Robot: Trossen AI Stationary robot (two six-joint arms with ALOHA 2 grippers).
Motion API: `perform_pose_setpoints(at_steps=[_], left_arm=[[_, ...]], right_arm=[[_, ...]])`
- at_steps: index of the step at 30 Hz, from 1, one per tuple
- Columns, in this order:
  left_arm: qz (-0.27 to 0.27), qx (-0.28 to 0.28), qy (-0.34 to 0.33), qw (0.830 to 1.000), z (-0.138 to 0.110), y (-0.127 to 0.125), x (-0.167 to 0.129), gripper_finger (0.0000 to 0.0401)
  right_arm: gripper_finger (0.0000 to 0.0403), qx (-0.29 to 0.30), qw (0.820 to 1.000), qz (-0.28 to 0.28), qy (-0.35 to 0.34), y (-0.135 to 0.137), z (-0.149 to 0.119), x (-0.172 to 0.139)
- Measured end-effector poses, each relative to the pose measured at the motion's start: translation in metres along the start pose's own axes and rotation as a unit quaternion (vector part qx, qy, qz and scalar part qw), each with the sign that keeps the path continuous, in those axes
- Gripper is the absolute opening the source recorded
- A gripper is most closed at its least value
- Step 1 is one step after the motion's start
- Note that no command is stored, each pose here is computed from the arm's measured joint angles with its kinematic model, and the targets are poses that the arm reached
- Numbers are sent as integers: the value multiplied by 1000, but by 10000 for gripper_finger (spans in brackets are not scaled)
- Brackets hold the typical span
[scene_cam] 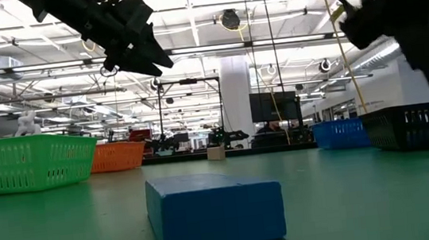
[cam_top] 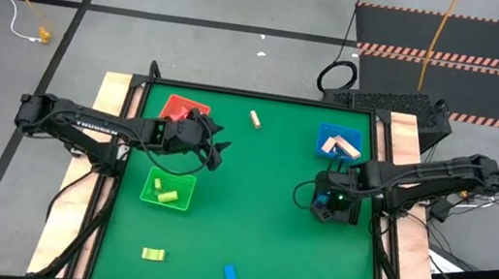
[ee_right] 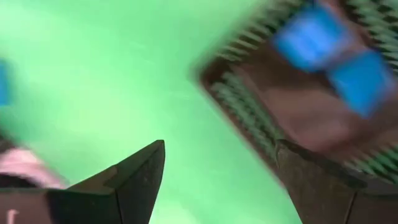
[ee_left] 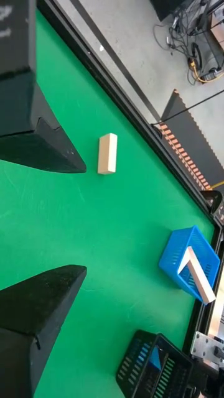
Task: Sort & place blocks by color
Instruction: Put the light brown block into the blue basket
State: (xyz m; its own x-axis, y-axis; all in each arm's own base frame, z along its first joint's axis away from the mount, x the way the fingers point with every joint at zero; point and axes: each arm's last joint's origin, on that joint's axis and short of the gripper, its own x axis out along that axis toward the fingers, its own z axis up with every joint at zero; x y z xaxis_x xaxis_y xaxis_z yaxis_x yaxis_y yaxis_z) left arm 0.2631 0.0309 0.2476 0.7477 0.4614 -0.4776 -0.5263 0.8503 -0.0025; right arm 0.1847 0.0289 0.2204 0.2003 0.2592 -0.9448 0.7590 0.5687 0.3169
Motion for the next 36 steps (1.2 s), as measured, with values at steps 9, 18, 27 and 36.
perform_pose_setpoints(at_steps=[9,18,27,36], left_arm=[[0,0,0,1000,0,0,0,255],[-1,0,2,1000,0,0,0,255],[-59,-33,19,997,-2,-7,-2,255],[-104,-36,25,994,-5,-21,-8,255]], right_arm=[[288,-112,945,183,-248,48,30,-14],[288,-184,876,84,-438,61,74,0],[288,-122,858,23,-498,51,135,42],[288,-67,867,27,-493,30,189,68]])
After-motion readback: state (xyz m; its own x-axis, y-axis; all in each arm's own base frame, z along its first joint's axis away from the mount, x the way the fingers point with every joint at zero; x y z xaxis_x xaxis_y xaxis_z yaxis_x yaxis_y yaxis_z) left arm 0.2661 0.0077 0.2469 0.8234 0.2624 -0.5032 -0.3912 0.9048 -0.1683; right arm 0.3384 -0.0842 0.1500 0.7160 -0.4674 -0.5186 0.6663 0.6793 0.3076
